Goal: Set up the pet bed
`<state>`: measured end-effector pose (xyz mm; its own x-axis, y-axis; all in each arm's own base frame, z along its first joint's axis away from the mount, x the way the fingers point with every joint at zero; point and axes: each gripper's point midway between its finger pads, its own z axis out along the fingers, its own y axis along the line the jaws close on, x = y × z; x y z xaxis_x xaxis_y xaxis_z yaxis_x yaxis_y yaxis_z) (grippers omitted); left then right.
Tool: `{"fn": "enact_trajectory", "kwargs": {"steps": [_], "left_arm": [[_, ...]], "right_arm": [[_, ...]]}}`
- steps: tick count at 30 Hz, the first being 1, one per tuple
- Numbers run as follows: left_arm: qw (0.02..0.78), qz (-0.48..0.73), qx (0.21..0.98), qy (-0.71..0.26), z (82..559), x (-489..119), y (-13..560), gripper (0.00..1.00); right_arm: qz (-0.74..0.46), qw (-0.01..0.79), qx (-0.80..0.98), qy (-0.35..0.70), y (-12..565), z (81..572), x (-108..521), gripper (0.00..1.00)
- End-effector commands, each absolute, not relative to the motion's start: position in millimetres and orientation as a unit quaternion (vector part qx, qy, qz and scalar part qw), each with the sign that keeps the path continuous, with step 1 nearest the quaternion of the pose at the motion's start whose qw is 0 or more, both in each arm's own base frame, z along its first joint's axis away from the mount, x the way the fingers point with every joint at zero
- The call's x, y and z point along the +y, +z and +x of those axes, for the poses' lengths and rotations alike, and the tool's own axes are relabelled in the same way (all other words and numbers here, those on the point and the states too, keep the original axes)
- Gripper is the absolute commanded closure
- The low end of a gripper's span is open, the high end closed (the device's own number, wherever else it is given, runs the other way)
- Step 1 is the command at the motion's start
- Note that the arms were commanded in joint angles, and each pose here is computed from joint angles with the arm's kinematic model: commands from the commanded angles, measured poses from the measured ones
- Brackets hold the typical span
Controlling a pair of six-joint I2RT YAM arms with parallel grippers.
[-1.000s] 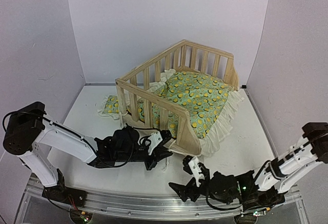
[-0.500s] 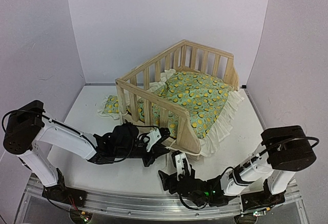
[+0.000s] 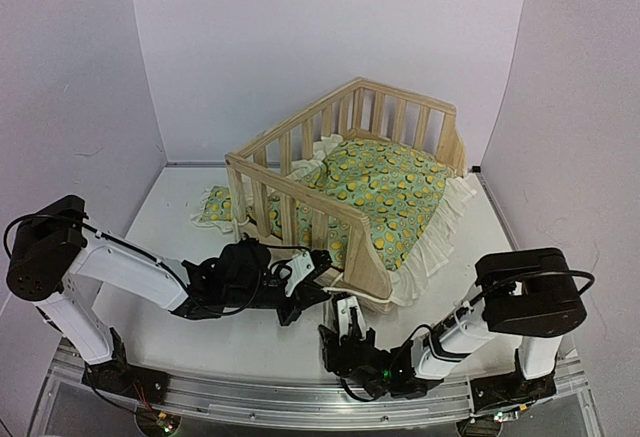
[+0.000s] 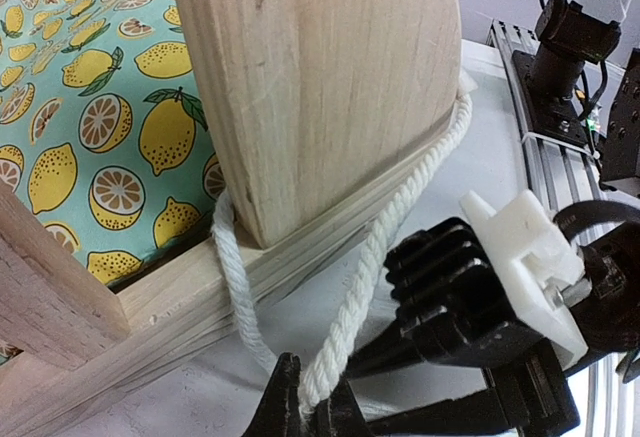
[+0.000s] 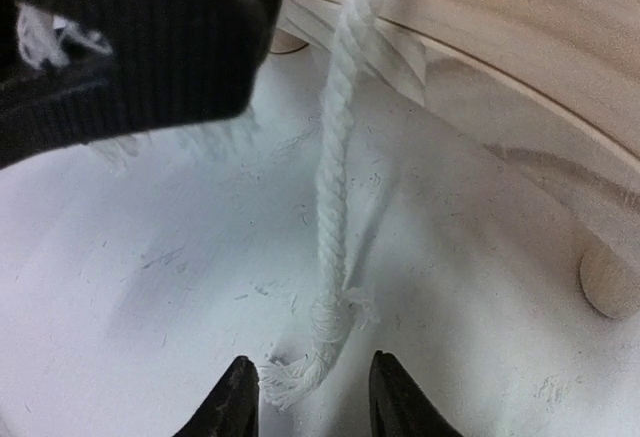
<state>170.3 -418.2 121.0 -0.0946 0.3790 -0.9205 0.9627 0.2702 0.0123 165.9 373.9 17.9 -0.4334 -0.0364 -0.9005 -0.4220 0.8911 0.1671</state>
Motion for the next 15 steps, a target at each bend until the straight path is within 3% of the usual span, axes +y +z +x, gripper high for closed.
{"fn": "enact_trajectory", "kwargs": {"steps": [1,2,4,10,15], "left_arm": [[0.466,0.495,0.646,-0.347,176.0,-428.8,147.2,1.0],[0.465,0.495,0.647,-0.347,176.0,-428.3,145.8,1.0],[0.458,0.496,0.649,-0.351,173.8,-428.6,142.5,1.0],[0.422,0.487,0.662,-0.383,164.4,-432.1,133.4,1.0],[0.417,0.469,0.675,-0.388,164.8,-428.1,133.8,1.0]], "right_arm": [[-0.125,0.523,0.812,0.227,43.6,164.2,378.6,0.83],[-0.133,0.517,0.813,0.235,48.7,160.5,377.1,0.92],[-0.145,0.497,0.821,0.239,55.7,151.1,370.0,1.0],[-0.23,0.399,0.835,0.301,83.7,108.4,357.6,1.0],[-0.238,0.424,0.823,0.294,94.8,112.6,349.8,1.0]]}}
